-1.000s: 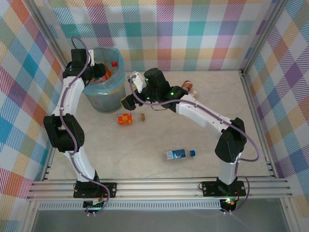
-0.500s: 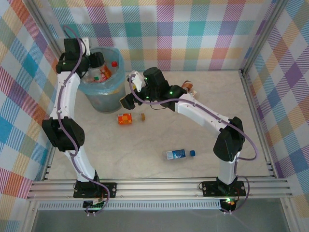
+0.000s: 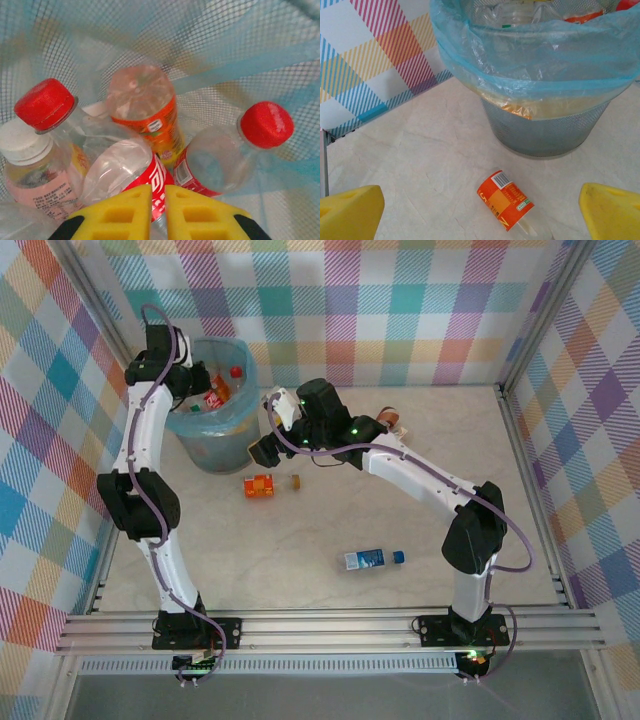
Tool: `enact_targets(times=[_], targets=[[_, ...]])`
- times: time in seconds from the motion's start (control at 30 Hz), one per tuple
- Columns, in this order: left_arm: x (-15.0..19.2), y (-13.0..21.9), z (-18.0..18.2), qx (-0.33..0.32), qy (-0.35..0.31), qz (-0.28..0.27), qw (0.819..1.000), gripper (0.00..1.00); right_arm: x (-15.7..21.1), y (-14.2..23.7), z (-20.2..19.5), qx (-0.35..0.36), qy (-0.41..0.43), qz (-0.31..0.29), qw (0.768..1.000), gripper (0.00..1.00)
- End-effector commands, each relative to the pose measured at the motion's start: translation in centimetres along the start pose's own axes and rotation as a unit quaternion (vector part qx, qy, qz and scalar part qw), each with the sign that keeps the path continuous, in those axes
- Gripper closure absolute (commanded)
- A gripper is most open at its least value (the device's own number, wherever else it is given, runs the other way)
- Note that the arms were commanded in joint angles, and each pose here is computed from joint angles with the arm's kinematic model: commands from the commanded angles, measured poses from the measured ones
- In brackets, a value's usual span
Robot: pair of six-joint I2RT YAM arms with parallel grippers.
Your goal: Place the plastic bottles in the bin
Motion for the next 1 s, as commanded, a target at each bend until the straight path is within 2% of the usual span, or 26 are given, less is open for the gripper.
enact_targets(times=[0.0,0.27,0.77,0.87,0.97], targets=[[1.7,1.3,0.7,-0.003,0.021,0.029,0.999,0.86,-1.1,0.9,0.3,-0.012,-0.001,-0.012,1.0,0.0],[3.1,1.1,-0.1,0.046,0.051,0.056,0.996,0.88,-1.4,1.5,0.6,-0.015,-0.017,-0.016,1.0,0.0],[5.7,-2.5,0.8,0.045,0.079,0.114,0.989,0.9,-0.9,2.6,0.2,0.015,-0.023,-0.012,1.0,0.0],[5.1,-2.3,0.9,0.045,0.08,0.108,0.99,0.9,-1.2,2.9,-0.1,0.025,-0.026,-0.016,0.999,0.0],[3.1,-0.8,0.6,0.046,0.077,0.079,0.993,0.87,-1.8,3.4,-0.9,0.05,-0.043,-0.019,0.998,0.0]])
Point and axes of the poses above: each hand's point on the last joint's axis, 136 mm out from that joint toward the fingers, its own y axis back along the fingers, its own z axis along the line the jaws close on, x = y × z, the point moved 5 cm from there along y, back along the fingers, and after that the axes turned 7 degrees about y, right-handed, at the moved point
